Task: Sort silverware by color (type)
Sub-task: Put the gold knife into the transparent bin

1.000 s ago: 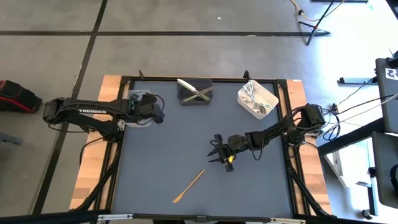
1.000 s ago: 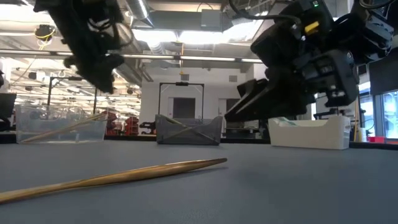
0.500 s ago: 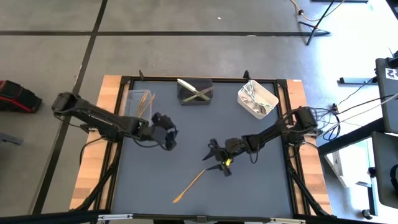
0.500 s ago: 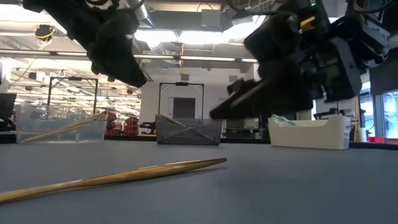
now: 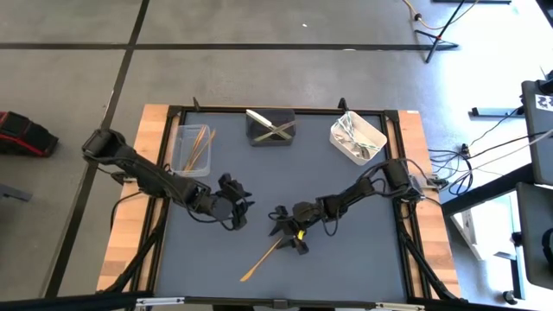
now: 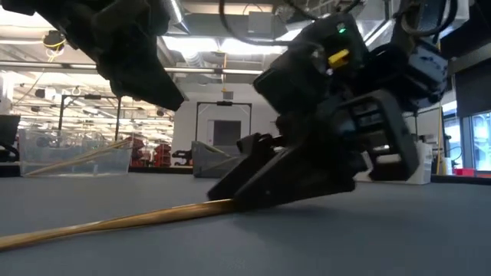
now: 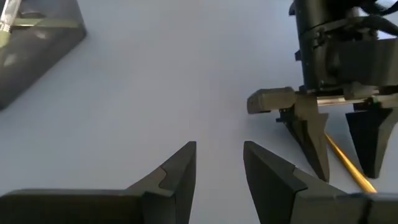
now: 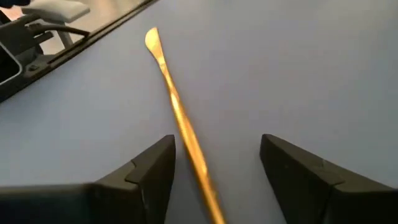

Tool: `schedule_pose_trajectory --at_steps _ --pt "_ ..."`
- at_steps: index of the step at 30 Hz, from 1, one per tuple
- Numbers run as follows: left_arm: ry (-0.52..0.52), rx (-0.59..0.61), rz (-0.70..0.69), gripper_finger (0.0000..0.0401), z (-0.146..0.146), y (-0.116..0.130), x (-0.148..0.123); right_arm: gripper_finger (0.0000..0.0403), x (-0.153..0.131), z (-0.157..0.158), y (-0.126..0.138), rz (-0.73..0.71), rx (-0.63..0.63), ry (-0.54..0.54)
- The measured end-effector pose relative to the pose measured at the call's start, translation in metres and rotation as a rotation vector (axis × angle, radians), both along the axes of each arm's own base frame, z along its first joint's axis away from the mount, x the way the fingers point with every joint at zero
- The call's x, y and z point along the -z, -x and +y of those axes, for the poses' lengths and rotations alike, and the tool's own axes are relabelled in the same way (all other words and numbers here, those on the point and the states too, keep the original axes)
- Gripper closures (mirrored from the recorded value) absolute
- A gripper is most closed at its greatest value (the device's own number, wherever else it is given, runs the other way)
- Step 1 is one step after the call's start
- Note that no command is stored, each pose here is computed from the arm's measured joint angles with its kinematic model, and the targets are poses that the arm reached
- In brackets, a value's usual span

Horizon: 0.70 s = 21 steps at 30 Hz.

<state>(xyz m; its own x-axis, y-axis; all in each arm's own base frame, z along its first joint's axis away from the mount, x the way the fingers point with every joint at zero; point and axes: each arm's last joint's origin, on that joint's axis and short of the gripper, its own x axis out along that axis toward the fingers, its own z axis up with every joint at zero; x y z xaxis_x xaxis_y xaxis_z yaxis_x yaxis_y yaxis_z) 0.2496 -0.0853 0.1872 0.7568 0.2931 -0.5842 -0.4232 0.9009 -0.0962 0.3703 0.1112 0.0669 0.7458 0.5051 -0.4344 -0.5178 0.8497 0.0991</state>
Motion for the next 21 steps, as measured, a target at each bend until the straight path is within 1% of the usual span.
schedule_pose_trajectory --at_steps 2,5,10,16,18,21 --pt "0.005 0.000 -0.002 0.0273 -0.002 -0.001 0.002 0.0179 0.006 0.000 -0.002 0.005 -0.007 0.001" --pt "0.018 -0.001 -0.012 0.0273 -0.004 -0.002 0.003 0.0210 0.012 0.000 -0.002 0.022 -0.021 0.020" --pt "0.023 0.010 -0.026 0.0273 -0.008 -0.002 0.003 0.0288 0.015 -0.003 -0.001 0.048 0.012 0.049" --pt "0.009 0.019 -0.029 0.0273 -0.012 0.000 0.002 0.0380 0.016 -0.007 -0.002 0.045 0.013 0.061" --pt "0.004 0.018 -0.030 0.0273 -0.013 0.000 0.002 0.0393 0.016 -0.007 -0.002 0.046 0.011 0.063" --pt "-0.017 0.020 -0.035 0.0273 -0.015 0.002 0.002 0.0388 0.013 -0.007 -0.002 0.045 0.011 0.062"
